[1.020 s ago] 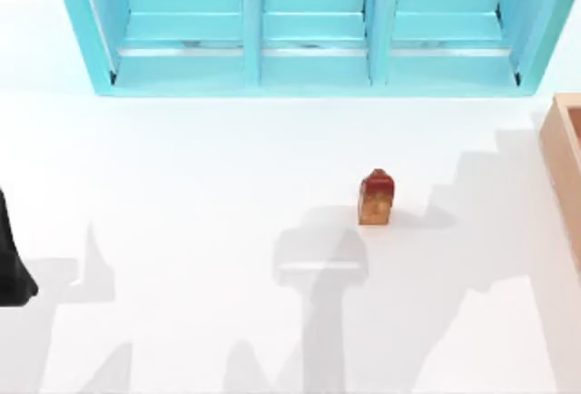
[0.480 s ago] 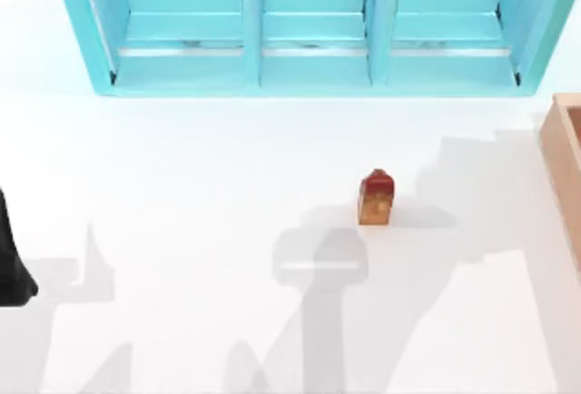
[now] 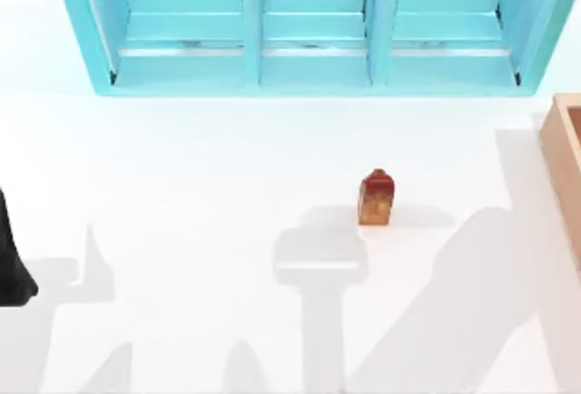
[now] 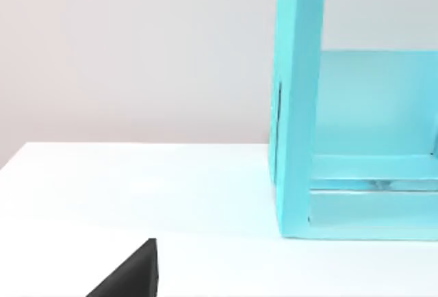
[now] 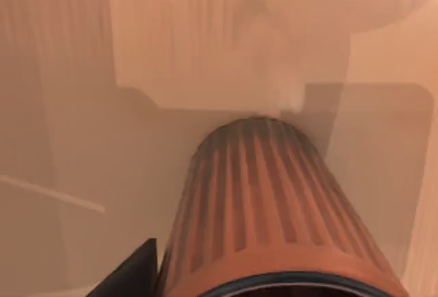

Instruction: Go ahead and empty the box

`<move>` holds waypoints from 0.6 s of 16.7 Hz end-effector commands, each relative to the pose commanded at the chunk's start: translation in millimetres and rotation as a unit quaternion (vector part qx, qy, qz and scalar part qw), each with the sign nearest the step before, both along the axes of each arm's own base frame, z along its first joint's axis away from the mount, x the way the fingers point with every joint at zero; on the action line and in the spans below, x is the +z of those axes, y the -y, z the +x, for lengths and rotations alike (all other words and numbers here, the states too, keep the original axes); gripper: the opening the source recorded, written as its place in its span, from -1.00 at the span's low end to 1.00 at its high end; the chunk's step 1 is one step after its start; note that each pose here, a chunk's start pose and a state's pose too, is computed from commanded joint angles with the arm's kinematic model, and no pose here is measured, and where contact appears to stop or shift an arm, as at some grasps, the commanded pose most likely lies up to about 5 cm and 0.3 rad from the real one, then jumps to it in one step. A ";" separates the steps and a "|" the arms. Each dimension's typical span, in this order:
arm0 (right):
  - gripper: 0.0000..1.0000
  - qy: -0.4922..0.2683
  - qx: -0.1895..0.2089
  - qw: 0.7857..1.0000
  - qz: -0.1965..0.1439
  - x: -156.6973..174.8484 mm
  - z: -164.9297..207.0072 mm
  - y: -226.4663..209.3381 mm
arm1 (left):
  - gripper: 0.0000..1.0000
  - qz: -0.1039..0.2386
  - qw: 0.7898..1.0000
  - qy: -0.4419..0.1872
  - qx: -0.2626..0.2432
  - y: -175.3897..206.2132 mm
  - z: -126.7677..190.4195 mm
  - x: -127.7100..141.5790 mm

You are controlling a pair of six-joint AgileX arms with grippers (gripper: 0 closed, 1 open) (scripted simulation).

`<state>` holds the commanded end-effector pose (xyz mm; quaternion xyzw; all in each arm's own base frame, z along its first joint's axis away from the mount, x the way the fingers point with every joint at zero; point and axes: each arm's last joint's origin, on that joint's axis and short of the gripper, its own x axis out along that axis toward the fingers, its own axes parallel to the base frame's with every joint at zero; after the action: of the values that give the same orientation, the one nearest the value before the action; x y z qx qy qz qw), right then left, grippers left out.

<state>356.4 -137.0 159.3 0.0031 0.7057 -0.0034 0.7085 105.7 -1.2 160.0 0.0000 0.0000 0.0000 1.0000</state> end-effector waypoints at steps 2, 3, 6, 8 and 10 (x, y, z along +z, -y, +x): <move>1.00 0.000 0.000 1.000 0.000 0.0 0.0 0.0 | 1.00 0.000 1.000 0.000 0.000 0.0 0.0 0.0; 1.00 0.000 0.000 1.000 0.000 0.0 0.0 0.0 | 1.00 0.000 1.000 0.000 0.000 0.0 0.0 0.0; 0.55 0.000 0.000 1.000 0.000 0.0 0.0 0.0 | 1.00 0.000 1.000 0.000 0.000 0.0 0.0 0.0; 0.25 0.000 0.000 1.000 0.000 0.0 0.0 0.0 | 1.00 0.000 1.000 0.000 0.000 0.0 0.0 0.0; -0.06 0.000 0.000 1.000 0.000 0.0 0.0 0.0 | 1.00 0.000 1.000 0.000 0.000 0.0 0.0 0.0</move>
<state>356.4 -137.0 159.3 0.0031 0.7057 -0.0034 0.7085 105.7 -1.2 160.0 0.0000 0.0000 0.0000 1.0000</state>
